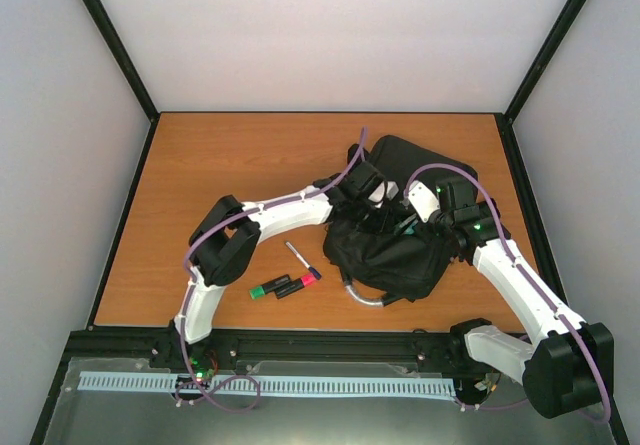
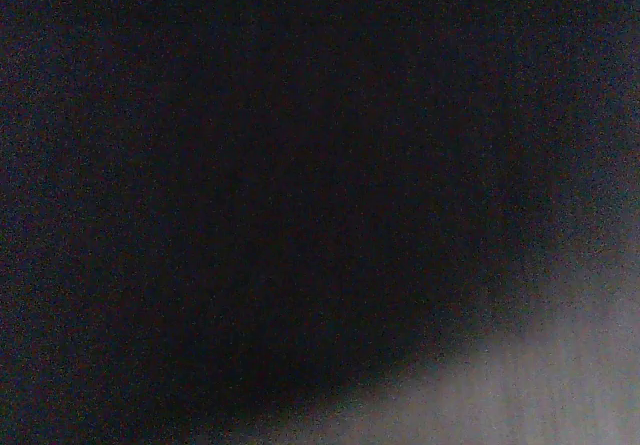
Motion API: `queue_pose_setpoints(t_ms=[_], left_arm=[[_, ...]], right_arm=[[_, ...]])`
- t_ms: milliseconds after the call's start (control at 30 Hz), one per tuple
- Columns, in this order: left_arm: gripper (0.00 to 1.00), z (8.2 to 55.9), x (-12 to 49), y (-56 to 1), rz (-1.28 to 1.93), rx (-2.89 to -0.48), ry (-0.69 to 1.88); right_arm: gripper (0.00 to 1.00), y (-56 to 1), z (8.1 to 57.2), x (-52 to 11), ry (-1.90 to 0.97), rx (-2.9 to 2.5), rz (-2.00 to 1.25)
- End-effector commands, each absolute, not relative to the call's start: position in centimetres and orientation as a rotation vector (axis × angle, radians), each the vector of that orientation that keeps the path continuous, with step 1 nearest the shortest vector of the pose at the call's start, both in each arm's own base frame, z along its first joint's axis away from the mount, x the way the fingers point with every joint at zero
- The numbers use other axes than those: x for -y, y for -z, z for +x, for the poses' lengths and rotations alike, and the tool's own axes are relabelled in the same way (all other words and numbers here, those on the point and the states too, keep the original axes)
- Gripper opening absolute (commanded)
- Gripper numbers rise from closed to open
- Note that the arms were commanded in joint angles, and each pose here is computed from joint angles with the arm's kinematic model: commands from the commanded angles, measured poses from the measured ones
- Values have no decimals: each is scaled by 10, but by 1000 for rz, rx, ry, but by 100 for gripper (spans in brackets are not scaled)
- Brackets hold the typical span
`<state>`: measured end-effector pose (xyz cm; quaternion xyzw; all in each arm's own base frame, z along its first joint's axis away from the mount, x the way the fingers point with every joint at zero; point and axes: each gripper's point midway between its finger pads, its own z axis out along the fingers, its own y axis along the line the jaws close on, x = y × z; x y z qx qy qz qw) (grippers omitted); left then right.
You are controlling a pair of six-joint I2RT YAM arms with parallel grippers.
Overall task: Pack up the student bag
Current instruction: Place the stationery in the student bag.
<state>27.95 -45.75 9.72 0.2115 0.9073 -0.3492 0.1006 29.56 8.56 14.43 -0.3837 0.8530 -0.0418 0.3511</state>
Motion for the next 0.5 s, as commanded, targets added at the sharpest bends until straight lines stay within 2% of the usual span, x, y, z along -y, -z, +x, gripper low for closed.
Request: queue_pose_setpoints(t_ms=[0,267,467], left_arm=[[1,303,490,-112,552,-2578,1125],[1,314,503,-112,458,-2541,1199],[2,308,484,-130,457,-2515,1144]], right_arm=[[3,-158,303,-97,63,-2133,-990],[3,-158,304,-96,68,-2133,-989],[3,-158,303,-96,68,-2132,-990]])
